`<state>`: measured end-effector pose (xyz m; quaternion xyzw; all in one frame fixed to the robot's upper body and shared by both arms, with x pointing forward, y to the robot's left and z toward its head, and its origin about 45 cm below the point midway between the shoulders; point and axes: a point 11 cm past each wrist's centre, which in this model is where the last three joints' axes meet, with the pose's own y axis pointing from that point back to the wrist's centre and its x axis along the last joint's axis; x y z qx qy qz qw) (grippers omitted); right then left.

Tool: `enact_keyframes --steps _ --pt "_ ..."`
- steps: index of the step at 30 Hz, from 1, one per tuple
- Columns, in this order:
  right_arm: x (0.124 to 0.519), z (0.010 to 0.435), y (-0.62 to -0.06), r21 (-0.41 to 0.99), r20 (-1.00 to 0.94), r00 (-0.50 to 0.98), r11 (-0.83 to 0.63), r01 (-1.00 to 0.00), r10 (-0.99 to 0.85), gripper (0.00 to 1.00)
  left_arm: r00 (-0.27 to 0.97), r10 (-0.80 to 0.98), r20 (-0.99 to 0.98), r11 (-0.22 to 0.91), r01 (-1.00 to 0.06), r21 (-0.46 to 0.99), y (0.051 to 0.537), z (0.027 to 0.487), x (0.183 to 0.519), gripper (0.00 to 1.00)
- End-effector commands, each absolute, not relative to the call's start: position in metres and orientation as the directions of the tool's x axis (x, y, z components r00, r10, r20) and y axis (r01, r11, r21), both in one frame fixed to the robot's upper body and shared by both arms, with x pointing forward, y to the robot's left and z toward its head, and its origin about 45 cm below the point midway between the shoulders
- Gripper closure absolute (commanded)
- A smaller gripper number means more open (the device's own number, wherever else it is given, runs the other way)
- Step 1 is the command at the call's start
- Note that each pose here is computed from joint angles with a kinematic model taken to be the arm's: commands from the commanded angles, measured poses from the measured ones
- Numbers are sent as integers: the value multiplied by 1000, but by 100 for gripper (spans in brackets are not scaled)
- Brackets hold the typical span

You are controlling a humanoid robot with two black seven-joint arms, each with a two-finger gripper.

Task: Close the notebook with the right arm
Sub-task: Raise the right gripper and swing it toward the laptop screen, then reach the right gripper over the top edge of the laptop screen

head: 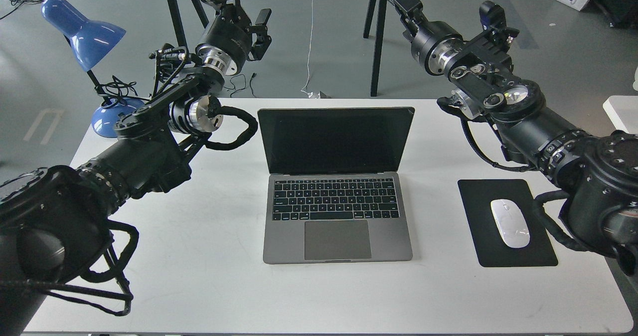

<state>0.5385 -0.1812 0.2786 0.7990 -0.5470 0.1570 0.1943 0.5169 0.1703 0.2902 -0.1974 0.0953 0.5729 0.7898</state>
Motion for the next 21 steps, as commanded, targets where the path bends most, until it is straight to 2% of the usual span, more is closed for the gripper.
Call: enact_keyframes --steps 1,21 --pt "537 277 -176 160 437 398 -365 -917 -807 0 324 867 -377 264 -943 -203 171 290 517 0" --pt "504 250 -118 228 303 631 -588 -776 -714 0 324 867 -377 264 -943 -203 171 290 517 0"
